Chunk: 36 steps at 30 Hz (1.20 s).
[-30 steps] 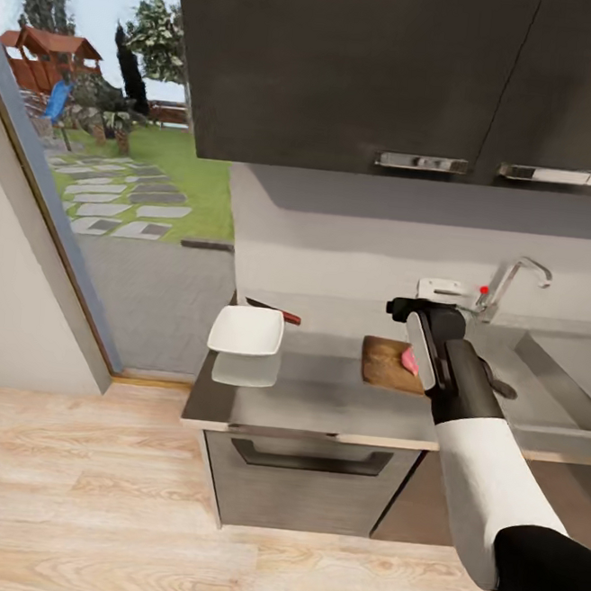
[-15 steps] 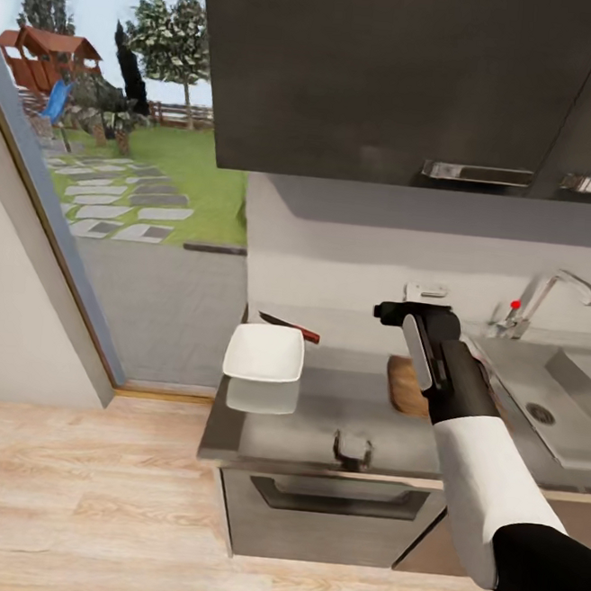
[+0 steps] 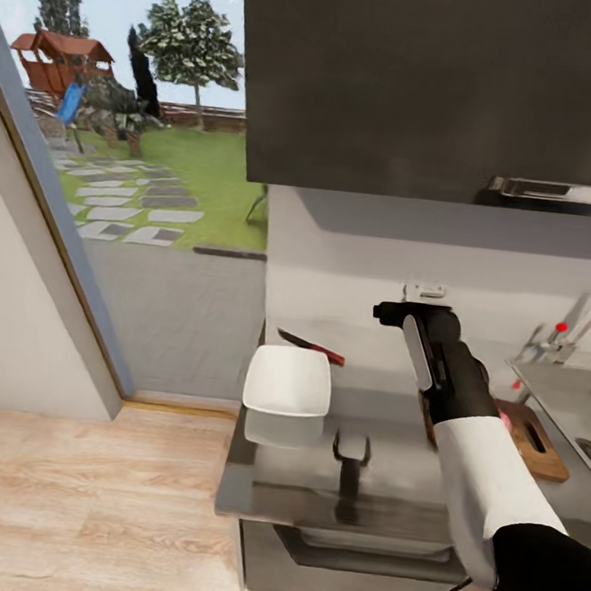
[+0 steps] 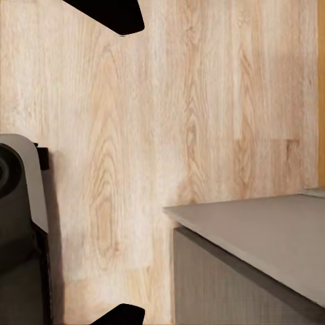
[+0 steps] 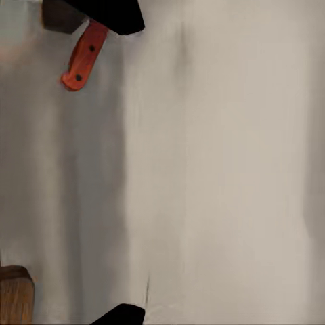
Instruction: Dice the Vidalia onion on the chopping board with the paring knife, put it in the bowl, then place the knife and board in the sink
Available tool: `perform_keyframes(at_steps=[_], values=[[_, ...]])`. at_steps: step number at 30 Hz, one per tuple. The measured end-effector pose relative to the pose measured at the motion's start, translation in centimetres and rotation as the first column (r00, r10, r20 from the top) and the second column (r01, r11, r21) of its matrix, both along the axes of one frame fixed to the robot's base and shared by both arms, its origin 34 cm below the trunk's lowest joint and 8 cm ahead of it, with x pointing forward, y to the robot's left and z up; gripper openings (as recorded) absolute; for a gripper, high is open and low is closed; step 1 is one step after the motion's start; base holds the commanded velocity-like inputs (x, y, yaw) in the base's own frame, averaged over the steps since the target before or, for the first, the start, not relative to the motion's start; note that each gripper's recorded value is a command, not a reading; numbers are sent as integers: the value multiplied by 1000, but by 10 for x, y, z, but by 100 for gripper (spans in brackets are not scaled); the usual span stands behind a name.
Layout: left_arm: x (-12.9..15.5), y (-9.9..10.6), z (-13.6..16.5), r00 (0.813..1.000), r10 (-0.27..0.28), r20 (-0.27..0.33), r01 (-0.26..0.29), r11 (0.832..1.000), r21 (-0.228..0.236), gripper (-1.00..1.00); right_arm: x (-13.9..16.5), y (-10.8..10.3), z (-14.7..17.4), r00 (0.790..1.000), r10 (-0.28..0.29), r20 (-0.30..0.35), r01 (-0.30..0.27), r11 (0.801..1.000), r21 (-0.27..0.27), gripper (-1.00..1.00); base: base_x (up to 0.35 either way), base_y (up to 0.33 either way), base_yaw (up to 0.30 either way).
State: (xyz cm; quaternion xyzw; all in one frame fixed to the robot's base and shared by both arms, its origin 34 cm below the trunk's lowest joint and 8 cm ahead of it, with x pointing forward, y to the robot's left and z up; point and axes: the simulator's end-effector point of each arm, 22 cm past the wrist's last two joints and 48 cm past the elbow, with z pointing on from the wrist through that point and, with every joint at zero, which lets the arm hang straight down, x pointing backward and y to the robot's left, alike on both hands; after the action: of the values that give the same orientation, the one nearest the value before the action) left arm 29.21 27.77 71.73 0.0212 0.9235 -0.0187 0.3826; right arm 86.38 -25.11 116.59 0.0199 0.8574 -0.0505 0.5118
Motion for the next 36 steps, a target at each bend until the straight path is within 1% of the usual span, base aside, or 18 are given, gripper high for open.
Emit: perform_keyframes(at_steps=[4,7,11,22,29,36], values=[[0,0,0,1000,1,0,-1,1000,0,100,0,0,-1,1000,-1,-3,1,1000,-1,100,129,10,263],[0,0,0,1000,1,0,-1,1000,0,100,0,-1,-9,1000,-2,-20,2,1000,-3,100,100,-73,281],[0,0,0,1000,1,0,-1,1000,0,100,0,-2,-16,1000,-4,-30,4,1000,-3,100,96,-166,283],[-1,-4,-1,1000,3,-3,-3,1000,-5,100,1,-2,-19,999,-5,-33,5,1000,-4,100,70,-198,284],[-2,-6,-1,1000,4,-4,-4,1000,-8,100,0,-4,-30,998,-7,-57,6,1000,-5,100,2,-141,281],[-2,-6,-1,1000,4,-4,-4,1000,-8,100,-1,-8,-34,998,-12,-66,12,1000,-11,100,0,-31,94]])
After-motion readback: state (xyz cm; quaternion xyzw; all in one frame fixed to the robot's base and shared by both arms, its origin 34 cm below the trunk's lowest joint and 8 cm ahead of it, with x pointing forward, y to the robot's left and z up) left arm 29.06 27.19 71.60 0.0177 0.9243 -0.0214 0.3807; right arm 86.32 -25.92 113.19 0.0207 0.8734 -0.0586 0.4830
